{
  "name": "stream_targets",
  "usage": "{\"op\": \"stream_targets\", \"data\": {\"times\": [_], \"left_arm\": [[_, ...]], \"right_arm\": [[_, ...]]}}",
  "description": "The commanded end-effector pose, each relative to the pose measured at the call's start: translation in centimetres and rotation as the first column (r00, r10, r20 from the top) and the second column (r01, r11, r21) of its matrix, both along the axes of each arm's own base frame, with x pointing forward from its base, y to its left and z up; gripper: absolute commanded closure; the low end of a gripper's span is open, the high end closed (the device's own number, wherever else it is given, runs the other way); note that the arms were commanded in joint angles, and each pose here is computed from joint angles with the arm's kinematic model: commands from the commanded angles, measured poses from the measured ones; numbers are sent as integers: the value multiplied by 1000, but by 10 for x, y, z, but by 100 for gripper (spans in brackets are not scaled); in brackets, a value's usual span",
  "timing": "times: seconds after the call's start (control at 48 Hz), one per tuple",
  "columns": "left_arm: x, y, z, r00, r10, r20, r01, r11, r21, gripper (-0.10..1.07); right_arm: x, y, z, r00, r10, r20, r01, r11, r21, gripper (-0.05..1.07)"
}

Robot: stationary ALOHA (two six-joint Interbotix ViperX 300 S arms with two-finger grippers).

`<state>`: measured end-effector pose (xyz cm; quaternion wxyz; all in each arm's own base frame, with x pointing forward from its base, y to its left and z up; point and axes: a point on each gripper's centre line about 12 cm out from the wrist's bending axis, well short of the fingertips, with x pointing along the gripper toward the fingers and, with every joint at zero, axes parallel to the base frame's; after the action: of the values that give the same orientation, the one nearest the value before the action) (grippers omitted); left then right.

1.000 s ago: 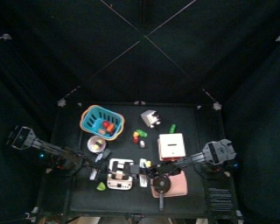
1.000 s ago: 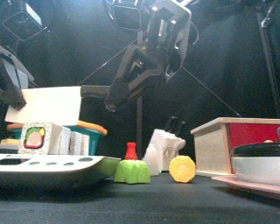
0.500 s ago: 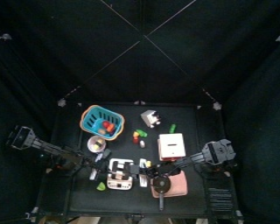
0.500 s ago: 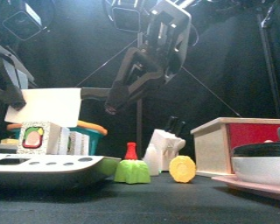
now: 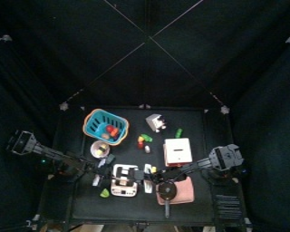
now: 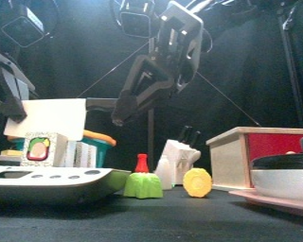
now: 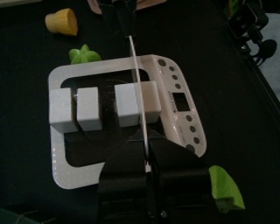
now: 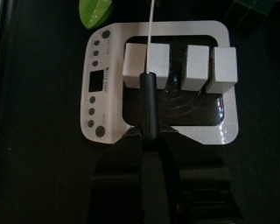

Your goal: Cut sushi piece

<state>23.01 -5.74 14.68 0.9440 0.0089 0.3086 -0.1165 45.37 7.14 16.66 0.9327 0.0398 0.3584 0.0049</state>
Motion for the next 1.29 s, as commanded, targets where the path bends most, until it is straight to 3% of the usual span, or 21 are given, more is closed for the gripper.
{"op": "stream_targets", "data": {"times": [0.0,0.479,1.271], "left_arm": [[7,-1,3,1000,6,13,-6,1000,-10,73],[10,-1,-15,998,18,-61,-19,1000,-5,73],[10,-17,-4,999,-15,-31,14,999,-44,73]], "right_arm": [[7,-1,21,998,-4,56,4,1000,13,70],[8,0,11,999,-16,32,15,999,32,70],[6,12,11,1000,-13,27,11,998,64,70]]}}
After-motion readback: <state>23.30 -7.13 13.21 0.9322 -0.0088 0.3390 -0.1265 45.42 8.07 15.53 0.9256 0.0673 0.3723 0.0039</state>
